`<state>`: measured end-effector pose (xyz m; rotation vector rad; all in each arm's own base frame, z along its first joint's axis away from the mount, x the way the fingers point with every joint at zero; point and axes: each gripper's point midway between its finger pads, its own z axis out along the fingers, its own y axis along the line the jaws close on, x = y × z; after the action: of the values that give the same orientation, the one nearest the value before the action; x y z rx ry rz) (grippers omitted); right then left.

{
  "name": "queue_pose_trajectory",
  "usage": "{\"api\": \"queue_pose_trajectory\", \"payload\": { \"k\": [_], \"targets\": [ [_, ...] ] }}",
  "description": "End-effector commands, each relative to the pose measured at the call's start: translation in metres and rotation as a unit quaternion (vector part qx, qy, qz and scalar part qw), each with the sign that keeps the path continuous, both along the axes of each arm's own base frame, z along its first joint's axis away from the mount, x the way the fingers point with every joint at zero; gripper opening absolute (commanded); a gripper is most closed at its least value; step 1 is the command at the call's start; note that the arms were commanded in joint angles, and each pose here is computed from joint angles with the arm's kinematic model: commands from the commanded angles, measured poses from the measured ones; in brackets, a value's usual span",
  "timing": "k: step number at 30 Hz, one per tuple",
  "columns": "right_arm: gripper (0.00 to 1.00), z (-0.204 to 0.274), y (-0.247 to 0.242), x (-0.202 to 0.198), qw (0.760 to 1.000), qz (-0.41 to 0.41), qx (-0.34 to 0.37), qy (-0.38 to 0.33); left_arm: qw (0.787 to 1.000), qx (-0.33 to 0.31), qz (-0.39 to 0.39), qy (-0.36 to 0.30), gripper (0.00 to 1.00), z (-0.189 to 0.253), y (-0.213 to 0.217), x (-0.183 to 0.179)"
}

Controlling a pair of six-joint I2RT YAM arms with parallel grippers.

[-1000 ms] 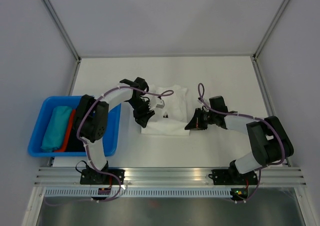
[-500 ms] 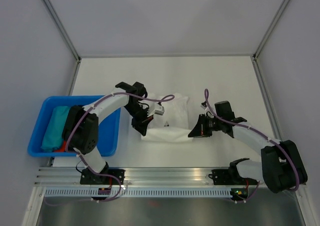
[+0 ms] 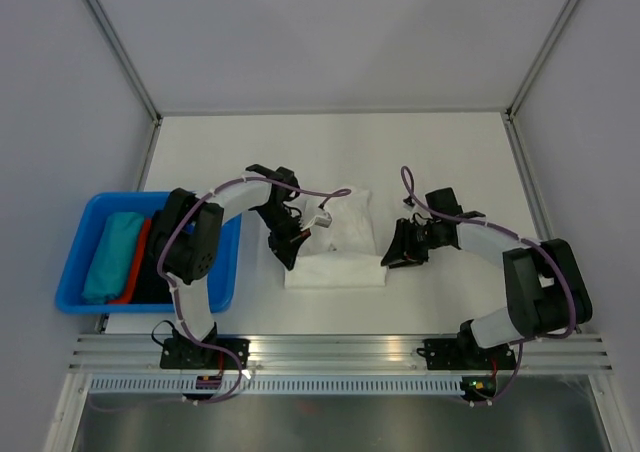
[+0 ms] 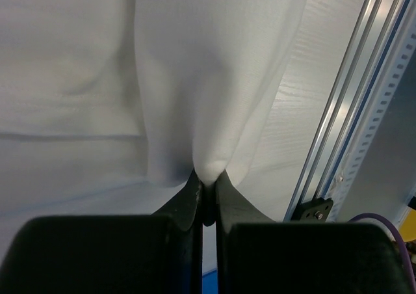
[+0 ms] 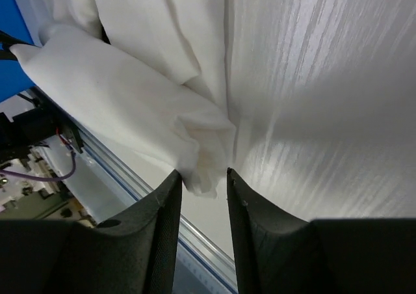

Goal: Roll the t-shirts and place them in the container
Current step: Roll the tshirt

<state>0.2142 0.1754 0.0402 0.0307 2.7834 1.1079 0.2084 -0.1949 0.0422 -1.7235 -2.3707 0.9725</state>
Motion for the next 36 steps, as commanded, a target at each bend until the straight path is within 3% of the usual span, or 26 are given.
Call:
{"api": "queue_pose_trajectory", "payload": {
  "k": [1,4,5,6,7,9,11,12,14,18,23,29,36],
  "targets": [
    [0.40,0.033,-0.009,0.023,0.996,0.019,-0.032,-0.085,1.000,0.017,0.000,-0.007,0.05,-0.009,0.007,0.004],
    [0.34,0.047,-0.035,0.029,0.983,0.021,-0.132,-0.129,1.000,0.018,0.007,-0.008,0.06,-0.011,0.004,0.007],
    [0.29,0.046,-0.041,0.028,0.978,0.027,-0.162,-0.132,1.000,0.017,0.008,-0.010,0.06,-0.011,0.003,0.008],
    [0.18,0.051,-0.040,0.021,0.977,0.036,-0.164,-0.130,1.000,0.016,0.008,-0.012,0.07,-0.011,0.003,0.009],
    [0.13,0.055,-0.032,0.017,0.978,0.046,-0.151,-0.136,1.000,0.014,0.010,-0.015,0.08,-0.011,0.003,0.011],
    [0.05,0.083,0.002,0.019,0.981,0.042,-0.054,-0.183,1.000,0.015,0.009,-0.017,0.09,-0.011,0.004,0.010],
    [0.01,0.082,0.024,0.011,0.986,0.015,0.012,-0.168,1.000,0.013,0.008,-0.022,0.10,-0.010,0.004,0.011],
    [0.00,0.096,0.044,0.018,0.976,0.025,0.059,-0.209,1.000,0.013,0.009,-0.022,0.11,-0.010,0.003,0.011],
    [0.00,0.090,0.059,0.016,0.974,0.020,0.091,-0.206,1.000,0.013,0.012,-0.024,0.13,-0.009,0.003,0.012],
    [0.00,0.076,0.079,0.014,0.974,0.031,0.099,-0.203,0.999,0.020,0.016,-0.033,0.15,-0.010,0.004,0.017],
    [0.00,0.043,0.090,0.016,0.982,0.055,0.066,-0.169,0.999,0.021,0.027,-0.032,0.17,-0.012,0.001,0.020],
    [0.00,0.023,0.091,0.028,0.988,0.043,0.039,-0.145,0.997,0.023,0.018,-0.078,0.27,-0.005,0.006,0.031],
    [0.00,0.026,0.099,0.044,0.988,0.009,0.054,-0.142,0.984,0.000,-0.020,-0.178,0.54,0.019,0.008,0.050]
  ]
}}
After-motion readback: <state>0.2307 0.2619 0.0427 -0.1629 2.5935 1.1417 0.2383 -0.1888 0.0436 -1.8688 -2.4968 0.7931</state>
